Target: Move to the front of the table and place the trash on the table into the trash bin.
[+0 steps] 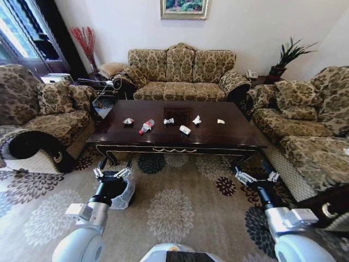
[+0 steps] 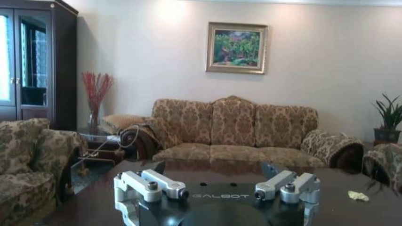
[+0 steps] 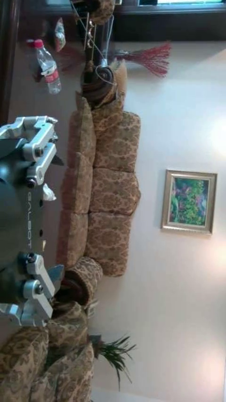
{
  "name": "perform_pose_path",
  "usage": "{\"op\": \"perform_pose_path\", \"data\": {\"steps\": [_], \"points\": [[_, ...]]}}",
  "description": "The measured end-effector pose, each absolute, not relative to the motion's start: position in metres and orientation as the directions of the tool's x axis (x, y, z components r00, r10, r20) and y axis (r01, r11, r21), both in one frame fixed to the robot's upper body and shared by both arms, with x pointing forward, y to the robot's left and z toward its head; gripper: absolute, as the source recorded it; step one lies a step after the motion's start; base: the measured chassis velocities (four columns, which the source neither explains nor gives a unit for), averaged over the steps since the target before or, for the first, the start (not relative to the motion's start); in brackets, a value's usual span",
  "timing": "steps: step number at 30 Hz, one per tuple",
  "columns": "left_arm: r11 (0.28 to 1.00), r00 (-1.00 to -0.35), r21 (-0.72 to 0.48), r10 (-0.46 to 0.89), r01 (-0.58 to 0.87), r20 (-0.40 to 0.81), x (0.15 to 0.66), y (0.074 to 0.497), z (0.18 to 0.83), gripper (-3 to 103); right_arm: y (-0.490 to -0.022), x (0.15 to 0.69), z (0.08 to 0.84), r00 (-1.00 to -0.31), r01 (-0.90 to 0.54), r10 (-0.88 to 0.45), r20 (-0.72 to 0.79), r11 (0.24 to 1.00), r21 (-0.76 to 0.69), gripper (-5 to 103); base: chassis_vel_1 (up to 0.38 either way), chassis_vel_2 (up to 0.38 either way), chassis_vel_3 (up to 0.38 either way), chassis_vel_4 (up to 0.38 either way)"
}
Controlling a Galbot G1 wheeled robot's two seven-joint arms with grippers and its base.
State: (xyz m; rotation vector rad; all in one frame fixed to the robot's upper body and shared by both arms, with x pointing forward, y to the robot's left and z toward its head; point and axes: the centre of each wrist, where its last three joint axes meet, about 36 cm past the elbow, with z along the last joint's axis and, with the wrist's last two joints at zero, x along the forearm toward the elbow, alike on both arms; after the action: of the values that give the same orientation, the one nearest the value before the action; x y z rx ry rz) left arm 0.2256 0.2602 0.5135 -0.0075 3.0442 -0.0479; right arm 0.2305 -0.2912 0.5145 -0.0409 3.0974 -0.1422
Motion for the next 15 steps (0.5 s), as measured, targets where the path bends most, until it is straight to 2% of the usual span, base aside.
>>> {"op": "perform_pose_path", "data": {"steps": [15], "points": [[1.0, -0.995, -0.03, 0.005, 0.008, -0.095, 0.2246, 0.2593, 0.5132, 100, -0.2887, 0.2279, 0.5163, -0.999, -0.028, -0.032, -0.04, 0.996, -0.09, 100, 0.0, 0.0, 0.0, 0.0]]}}
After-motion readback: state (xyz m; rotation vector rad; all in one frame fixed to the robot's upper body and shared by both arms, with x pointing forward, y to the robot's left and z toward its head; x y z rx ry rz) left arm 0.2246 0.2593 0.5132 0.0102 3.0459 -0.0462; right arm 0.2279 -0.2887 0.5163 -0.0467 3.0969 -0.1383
